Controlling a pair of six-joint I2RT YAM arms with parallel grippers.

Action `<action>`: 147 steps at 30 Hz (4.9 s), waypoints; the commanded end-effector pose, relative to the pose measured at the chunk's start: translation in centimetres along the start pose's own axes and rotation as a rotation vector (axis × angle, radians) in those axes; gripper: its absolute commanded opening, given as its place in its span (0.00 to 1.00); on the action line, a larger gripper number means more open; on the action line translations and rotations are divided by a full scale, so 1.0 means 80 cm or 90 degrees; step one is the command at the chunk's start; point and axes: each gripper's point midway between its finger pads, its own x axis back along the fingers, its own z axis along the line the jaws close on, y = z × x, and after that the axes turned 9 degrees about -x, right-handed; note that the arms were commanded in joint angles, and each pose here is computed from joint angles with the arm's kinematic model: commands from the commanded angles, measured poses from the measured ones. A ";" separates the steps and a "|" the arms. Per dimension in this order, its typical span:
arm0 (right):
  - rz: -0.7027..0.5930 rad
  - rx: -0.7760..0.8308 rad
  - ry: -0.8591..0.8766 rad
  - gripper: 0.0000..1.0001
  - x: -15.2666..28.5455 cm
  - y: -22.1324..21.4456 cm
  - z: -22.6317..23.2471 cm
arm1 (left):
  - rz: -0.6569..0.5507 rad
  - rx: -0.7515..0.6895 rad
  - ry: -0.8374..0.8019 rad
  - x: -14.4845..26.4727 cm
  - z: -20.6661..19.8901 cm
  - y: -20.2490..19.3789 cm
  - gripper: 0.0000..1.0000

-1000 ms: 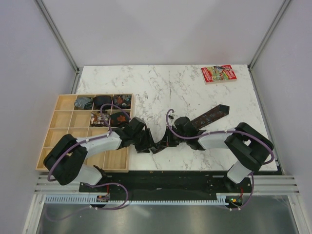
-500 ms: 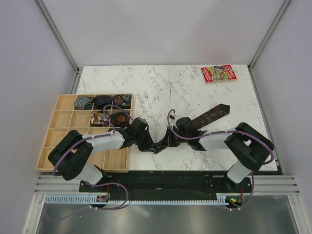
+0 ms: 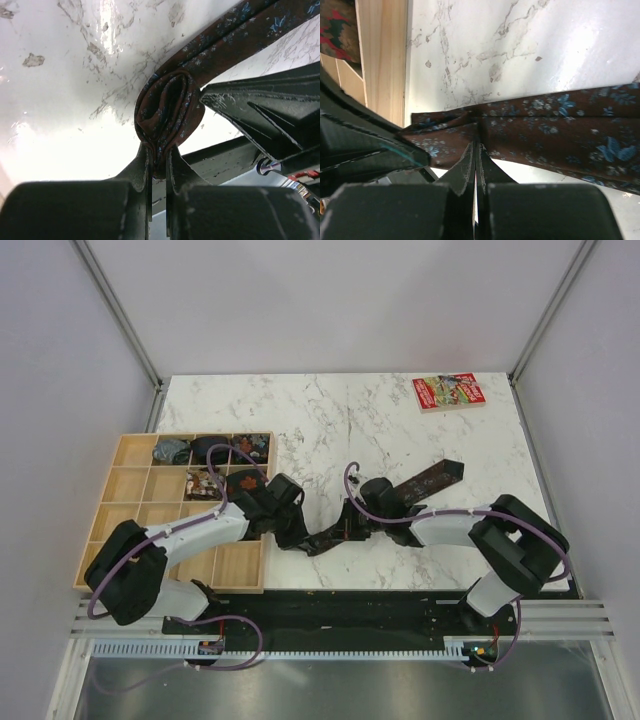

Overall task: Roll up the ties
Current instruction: Roll the tie at the center of the board.

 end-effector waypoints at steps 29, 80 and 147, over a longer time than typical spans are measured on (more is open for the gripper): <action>0.004 0.050 -0.070 0.00 0.004 -0.012 -0.004 | 0.047 -0.084 0.006 0.020 -0.043 0.026 0.02; 0.039 0.004 0.062 0.00 -0.046 -0.023 0.071 | 0.132 -0.117 0.116 0.006 -0.012 0.031 0.02; -0.099 0.060 0.005 0.01 0.098 0.040 0.069 | 0.182 -0.182 0.082 0.007 -0.085 0.084 0.52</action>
